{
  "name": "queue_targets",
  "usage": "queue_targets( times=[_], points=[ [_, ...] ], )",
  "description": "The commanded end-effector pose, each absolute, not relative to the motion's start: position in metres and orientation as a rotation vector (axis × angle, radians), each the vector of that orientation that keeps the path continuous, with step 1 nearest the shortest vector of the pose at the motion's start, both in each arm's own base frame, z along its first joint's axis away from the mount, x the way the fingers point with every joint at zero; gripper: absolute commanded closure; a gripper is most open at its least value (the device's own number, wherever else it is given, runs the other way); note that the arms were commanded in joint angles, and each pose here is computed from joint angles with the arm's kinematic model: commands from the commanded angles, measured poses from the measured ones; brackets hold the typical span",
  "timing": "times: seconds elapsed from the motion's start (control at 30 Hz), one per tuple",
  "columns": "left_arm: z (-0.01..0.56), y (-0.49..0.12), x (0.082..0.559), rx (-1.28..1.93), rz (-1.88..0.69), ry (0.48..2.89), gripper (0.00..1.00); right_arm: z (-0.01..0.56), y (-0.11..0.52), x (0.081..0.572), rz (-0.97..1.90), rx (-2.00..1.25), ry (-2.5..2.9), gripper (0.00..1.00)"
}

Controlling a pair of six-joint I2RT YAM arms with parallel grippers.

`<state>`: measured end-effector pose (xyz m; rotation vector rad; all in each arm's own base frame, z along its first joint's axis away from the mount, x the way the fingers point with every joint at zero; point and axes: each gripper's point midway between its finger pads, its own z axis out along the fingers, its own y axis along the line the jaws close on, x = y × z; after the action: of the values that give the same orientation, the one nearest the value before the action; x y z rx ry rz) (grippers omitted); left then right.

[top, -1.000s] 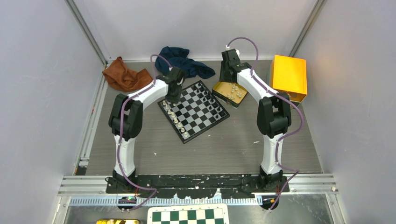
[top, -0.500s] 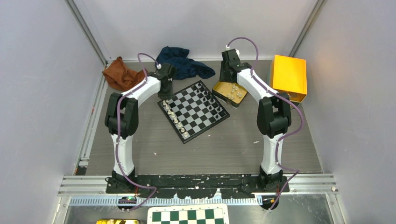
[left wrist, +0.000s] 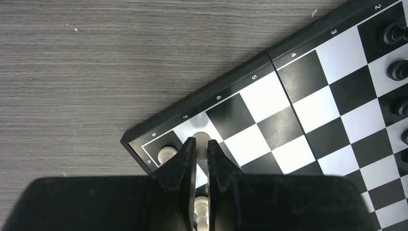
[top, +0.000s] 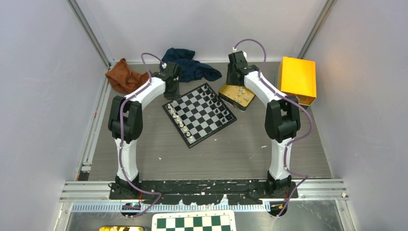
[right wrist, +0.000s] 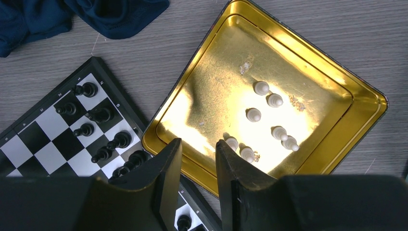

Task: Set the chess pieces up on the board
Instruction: Move the chess piece to the chessboard.

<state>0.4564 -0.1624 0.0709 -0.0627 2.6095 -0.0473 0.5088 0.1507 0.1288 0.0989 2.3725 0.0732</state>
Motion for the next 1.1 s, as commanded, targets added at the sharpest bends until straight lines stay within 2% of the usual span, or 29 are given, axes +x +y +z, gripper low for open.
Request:
queue_targets(
  times=[0.0, 1.07],
  points=[
    [0.084, -0.164, 0.464, -0.090, -0.081, 2.573, 1.00, 0.175, 0.149, 0.512, 0.118, 0.121, 2.266, 0.62],
    [0.063, -0.155, 0.448, -0.137, -0.029, 2.649, 1.00, 0.179, 0.148, 0.510, 0.119, 0.119, 2.260, 0.62]
  ],
)
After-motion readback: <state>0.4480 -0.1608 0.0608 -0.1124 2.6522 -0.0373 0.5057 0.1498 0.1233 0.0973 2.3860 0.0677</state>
